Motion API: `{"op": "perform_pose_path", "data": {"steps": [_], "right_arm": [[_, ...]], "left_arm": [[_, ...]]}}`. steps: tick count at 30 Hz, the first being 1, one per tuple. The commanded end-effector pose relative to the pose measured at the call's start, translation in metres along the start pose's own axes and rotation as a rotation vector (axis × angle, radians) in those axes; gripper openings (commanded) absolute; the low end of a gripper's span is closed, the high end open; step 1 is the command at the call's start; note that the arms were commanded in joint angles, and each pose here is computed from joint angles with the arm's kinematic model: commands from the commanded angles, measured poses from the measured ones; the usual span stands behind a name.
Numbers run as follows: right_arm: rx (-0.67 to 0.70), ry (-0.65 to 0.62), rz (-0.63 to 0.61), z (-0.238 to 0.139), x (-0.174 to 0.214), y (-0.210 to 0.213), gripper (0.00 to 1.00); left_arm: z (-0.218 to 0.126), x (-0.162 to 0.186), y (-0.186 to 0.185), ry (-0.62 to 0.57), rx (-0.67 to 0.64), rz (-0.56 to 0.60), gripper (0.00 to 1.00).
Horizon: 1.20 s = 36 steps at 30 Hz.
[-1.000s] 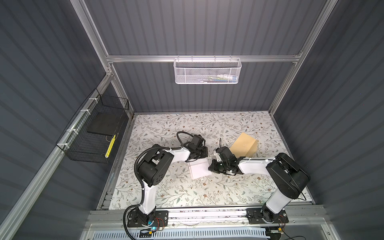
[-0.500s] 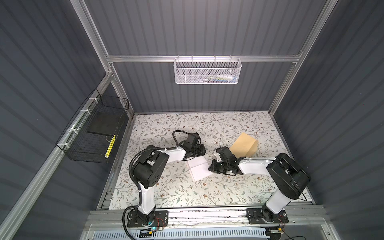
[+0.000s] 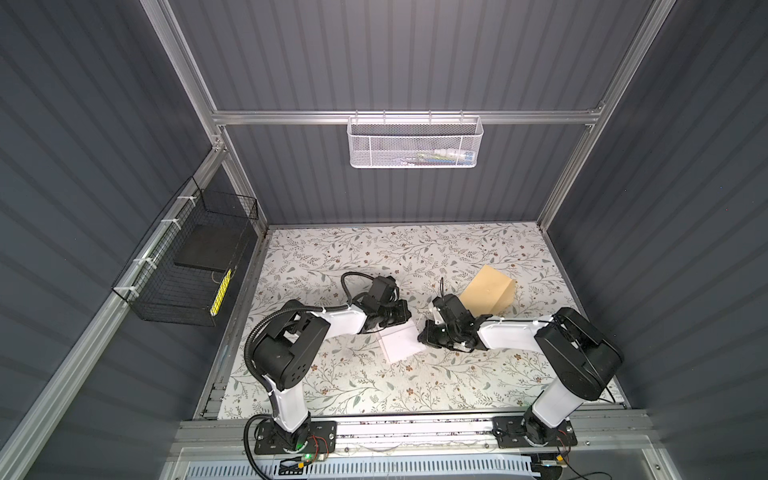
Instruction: Place the letter into the envelope and seal it
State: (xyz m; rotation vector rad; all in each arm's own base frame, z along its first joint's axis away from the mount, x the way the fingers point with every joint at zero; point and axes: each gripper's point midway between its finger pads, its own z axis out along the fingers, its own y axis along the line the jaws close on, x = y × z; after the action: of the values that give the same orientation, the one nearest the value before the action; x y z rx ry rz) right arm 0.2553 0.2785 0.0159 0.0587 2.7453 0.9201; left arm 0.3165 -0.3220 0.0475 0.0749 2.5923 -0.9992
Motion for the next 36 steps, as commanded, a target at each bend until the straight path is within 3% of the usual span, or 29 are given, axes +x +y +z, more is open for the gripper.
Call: {"op": "perform_pose_path", "data": {"steps": [1, 10, 18, 36], "right_arm": [[0.047, 0.015, 0.018, 0.000, 0.009, -0.013, 0.00], [0.052, 0.016, 0.022, -0.001, 0.009, -0.014, 0.00], [0.057, 0.013, 0.022, -0.002, 0.011, -0.016, 0.00], [0.060, 0.017, 0.029, -0.002, 0.016, -0.020, 0.00]], "left_arm": [[0.007, 0.008, 0.002, 0.022, -0.002, -0.007, 0.08], [0.011, 0.020, 0.043, 0.030, -0.165, -0.039, 0.07], [0.009, 0.003, 0.062, -0.010, -0.241, -0.061, 0.06], [0.024, -0.042, 0.097, -0.099, -0.254, -0.137, 0.07]]}}
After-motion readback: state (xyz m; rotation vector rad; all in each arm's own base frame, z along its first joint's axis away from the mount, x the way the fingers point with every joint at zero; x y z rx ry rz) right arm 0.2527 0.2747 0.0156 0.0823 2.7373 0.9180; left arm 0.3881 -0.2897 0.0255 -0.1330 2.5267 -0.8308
